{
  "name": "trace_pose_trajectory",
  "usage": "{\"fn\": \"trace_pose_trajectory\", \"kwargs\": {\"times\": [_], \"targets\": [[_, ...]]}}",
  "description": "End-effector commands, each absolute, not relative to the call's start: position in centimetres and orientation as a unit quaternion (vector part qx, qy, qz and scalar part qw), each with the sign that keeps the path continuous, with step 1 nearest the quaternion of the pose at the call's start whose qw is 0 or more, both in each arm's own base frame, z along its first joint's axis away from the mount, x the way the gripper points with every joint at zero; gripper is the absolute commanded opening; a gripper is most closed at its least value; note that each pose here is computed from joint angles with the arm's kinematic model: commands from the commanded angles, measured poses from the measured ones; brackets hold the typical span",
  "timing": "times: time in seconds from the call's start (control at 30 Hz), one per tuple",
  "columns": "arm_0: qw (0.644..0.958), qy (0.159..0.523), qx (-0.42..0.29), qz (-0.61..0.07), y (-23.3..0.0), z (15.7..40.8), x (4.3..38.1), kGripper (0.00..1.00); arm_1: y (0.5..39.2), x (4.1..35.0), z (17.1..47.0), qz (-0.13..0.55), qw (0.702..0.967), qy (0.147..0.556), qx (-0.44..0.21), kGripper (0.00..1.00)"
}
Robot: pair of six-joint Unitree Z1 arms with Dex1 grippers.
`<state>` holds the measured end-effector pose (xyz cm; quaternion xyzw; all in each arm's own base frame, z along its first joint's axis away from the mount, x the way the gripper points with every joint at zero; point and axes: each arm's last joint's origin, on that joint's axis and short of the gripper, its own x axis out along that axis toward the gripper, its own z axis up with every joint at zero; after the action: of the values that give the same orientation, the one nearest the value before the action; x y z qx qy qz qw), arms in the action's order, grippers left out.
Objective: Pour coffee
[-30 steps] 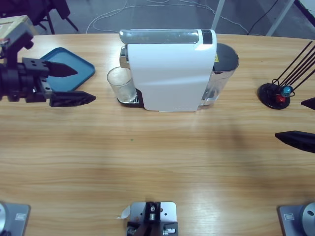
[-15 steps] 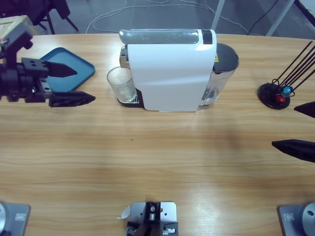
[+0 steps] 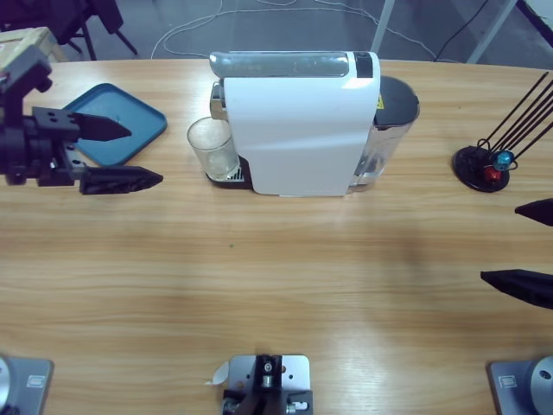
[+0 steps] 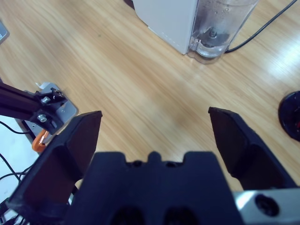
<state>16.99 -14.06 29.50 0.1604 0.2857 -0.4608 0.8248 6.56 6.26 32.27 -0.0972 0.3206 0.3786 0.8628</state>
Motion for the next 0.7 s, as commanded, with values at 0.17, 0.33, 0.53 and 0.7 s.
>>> {"fn": "trace_pose_trajectory", "kwargs": {"times": [0.17, 0.33, 0.53, 0.7], "targets": [[0.814, 0.324, 0.164, -0.454, -14.3, 27.7, 17.1, 1.0, 6.4, 7.0, 32.0, 0.369, 0.86, 0.333, -0.111, 1.0], [0.814, 0.323, 0.165, -0.453, -14.7, 27.7, 17.7, 1.0, 6.3, 6.8, 32.1, 0.37, 0.862, 0.328, -0.11, 1.0], [0.811, 0.325, 0.179, -0.452, -16.1, 26.2, 19.7, 1.0, 6.4, 7.0, 32.0, 0.369, 0.861, 0.333, -0.111, 1.0], [0.829, 0.268, 0.2, -0.447, -16.1, 26.5, 22.4, 1.0, 6.4, 7.0, 32.0, 0.368, 0.861, 0.334, -0.111, 1.0]]}}
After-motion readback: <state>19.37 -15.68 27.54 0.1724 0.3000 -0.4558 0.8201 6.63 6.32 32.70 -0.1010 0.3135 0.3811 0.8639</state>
